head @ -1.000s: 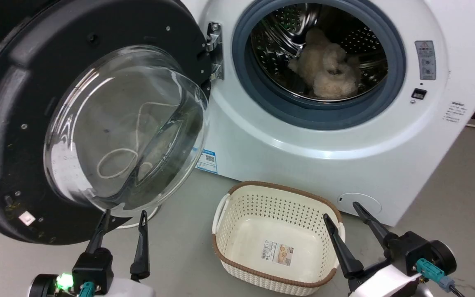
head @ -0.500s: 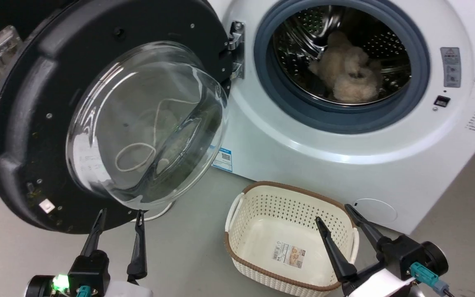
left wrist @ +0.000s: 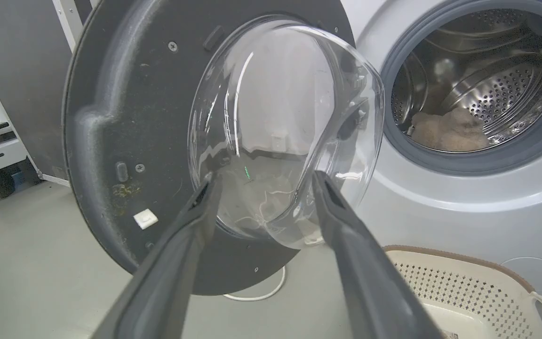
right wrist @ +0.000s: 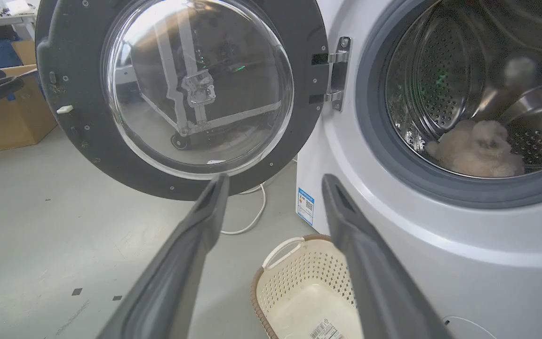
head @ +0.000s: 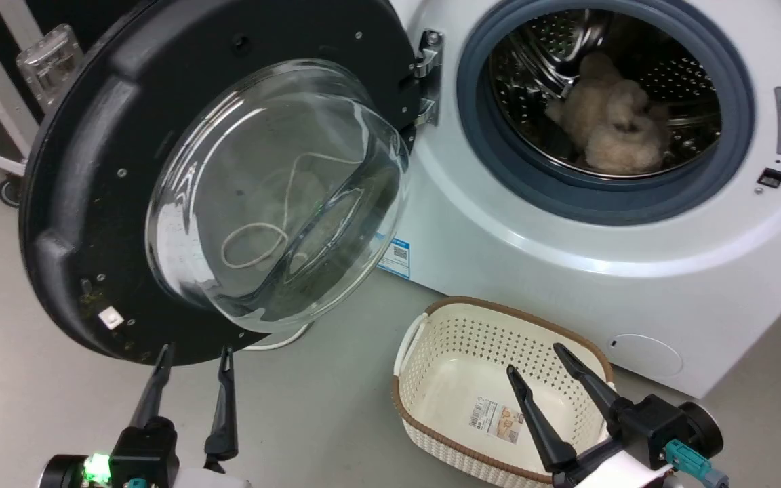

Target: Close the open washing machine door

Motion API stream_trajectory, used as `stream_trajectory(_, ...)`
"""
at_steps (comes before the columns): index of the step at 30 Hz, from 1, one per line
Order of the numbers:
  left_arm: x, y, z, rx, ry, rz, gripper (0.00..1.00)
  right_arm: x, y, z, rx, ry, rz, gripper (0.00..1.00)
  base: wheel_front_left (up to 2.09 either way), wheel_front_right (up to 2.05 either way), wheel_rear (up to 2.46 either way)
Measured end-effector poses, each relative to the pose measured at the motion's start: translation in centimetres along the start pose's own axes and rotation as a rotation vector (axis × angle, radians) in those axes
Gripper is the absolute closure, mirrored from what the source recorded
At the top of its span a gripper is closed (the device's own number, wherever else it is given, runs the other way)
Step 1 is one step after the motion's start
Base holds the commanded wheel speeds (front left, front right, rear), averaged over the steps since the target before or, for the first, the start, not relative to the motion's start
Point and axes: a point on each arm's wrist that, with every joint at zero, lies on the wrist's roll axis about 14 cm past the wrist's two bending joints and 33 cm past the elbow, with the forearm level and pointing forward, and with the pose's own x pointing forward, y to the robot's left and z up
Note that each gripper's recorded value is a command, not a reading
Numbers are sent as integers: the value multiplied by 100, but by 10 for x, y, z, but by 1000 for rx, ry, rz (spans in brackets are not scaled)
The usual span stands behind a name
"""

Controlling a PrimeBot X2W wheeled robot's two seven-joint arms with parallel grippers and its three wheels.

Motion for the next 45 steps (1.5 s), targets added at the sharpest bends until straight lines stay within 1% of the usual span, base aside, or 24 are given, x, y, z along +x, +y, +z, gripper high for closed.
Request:
stream_trajectory(1, -1, 1, 0, -2, -1, 3, 100, 1, 1, 0, 3, -1, 5, 0, 0, 0, 0)
stream_trajectory(4, -4, 2, 1, -15, -1, 12, 100, 3, 6, -3, 12, 4, 21, 0, 0, 0, 0)
stream_trajectory(7, -5, 9, 12, -42, -39, 42, 100, 6, 9, -3, 19, 0, 32, 0, 0, 0, 0)
stream_trajectory(11, 0, 31, 39, -64, -129, 110, 100, 8, 9, -6, 26, 0, 37, 0, 0, 0, 0)
stream_trajectory(14, 7, 50, 63, -130, -218, 172, 100, 9, 7, -11, 35, 7, 35, 0, 0, 0, 0)
stream_trajectory(16, 12, 60, 76, -121, -261, 171, 100, 8, 7, -15, 40, 14, 35, 0, 0, 0, 0)
stream_trajectory(18, 18, 77, 90, -122, -313, 195, 100, 7, 8, -17, 44, 20, 37, 0, 0, 0, 0)
stream_trajectory(21, 32, 109, 108, -161, -385, 250, 100, 5, 4, -20, 52, 18, 29, 0, 0, 0, 0)
stream_trajectory(24, 55, 136, 118, -250, -412, 266, 100, 3, -5, -26, 57, 27, 13, 0, 0, 0, 0)
stream_trajectory(27, 80, 159, 120, -305, -366, 272, 100, 0, -14, -32, 64, 38, -3, 0, 0, 0, 0)
stream_trajectory(29, 95, 175, 112, -376, -312, 296, 100, 0, -19, -34, 68, 41, -11, 0, 0, 0, 0)
stream_trajectory(30, 102, 182, 107, -415, -281, 312, 100, 0, -21, -35, 72, 39, -15, 0, 0, 0, 0)
stream_trajectory(32, 113, 196, 94, -528, -227, 361, 100, -1, -24, -36, 75, 37, -23, 0, 0, 0, 0)
stream_trajectory(34, 124, 200, 74, -566, -119, 370, 100, -3, -28, -38, 83, 41, -36, 0, 0, 0, 0)
stream_trajectory(35, 127, 201, 63, -604, -72, 385, 100, -5, -30, -39, 86, 45, -41, 0, 0, 0, 0)
stream_trajectory(36, 130, 200, 50, -649, -13, 390, 100, -6, -31, -40, 89, 47, -47, 0, 0, 0, 0)
stream_trajectory(38, 133, 193, 24, -782, 102, 393, 100, -8, -34, -42, 93, 52, -56, 0, 0, 0, 0)
stream_trajectory(40, 137, 181, 8, -884, 181, 368, 100, -10, -37, -44, 91, 56, -63, 0, 0, 0, 0)
stream_trajectory(41, 138, 176, 5, -917, 203, 350, 100, -11, -38, -44, 90, 58, -66, 0, 0, 0, 0)
stream_trajectory(45, 143, 153, 8, -1015, 245, 207, 100, -12, -41, -43, 87, 56, -74, 0, 0, 0, 0)
